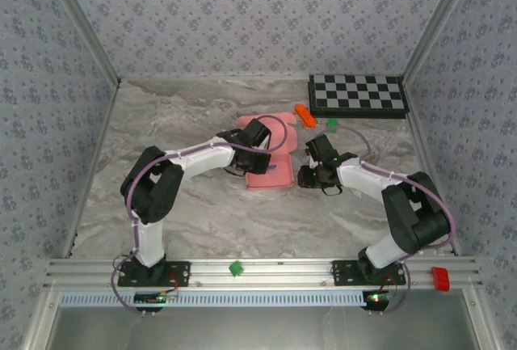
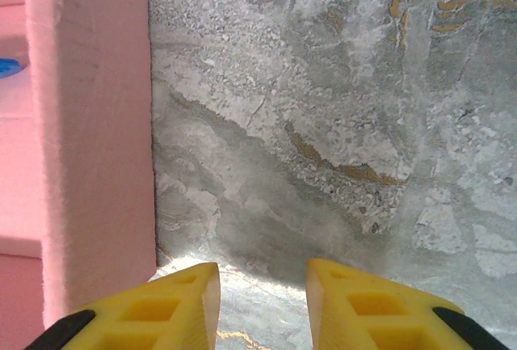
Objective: Fold the paper box
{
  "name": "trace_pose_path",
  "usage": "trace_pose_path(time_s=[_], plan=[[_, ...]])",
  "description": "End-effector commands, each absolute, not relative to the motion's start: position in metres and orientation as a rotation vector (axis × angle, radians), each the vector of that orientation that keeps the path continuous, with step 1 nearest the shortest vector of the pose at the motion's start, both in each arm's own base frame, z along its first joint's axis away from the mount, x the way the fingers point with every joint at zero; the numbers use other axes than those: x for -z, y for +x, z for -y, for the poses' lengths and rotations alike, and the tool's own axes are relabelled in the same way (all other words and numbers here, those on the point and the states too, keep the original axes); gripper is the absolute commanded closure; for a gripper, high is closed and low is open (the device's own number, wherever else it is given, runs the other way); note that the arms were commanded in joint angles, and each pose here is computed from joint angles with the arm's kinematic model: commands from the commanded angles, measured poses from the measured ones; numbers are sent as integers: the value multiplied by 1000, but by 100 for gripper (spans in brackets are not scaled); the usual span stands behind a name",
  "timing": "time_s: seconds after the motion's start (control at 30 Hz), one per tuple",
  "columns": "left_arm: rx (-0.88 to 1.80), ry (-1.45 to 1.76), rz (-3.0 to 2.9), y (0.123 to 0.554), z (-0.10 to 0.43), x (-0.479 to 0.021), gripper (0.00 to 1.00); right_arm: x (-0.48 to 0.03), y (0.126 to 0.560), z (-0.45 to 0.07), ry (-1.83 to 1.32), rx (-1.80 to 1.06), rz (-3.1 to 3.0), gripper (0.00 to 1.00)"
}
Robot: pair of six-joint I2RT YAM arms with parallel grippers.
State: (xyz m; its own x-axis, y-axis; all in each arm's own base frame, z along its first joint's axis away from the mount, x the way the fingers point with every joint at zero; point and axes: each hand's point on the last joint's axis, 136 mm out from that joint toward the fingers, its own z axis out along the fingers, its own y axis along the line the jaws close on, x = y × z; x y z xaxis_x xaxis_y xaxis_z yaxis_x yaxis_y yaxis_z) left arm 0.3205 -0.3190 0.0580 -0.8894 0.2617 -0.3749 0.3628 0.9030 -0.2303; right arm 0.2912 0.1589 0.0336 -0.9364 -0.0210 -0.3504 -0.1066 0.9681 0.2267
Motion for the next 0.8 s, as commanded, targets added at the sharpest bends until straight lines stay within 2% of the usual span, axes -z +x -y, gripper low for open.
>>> trace_pose_path(time_s=[0.0,0.23,0.4,0.53,0.77], plan=[[391,456,-2719,316,312,-72,95,-34,290,-159,-114,-330,-2783,65],[424,531,-2678,311,321,-85,92,-34,289,-159,-117,-326,-2784,65],[424,563,-2656,308,325,-90,85,-33,289,-160,-118,-326,-2784,65],[425,562,-2651,306,324,-91,76,-33,288,-160,-119,-323,-2785,65],[423,543,-2588,309,320,-111,72,-43,293,-155,-95,-302,-2739,65]])
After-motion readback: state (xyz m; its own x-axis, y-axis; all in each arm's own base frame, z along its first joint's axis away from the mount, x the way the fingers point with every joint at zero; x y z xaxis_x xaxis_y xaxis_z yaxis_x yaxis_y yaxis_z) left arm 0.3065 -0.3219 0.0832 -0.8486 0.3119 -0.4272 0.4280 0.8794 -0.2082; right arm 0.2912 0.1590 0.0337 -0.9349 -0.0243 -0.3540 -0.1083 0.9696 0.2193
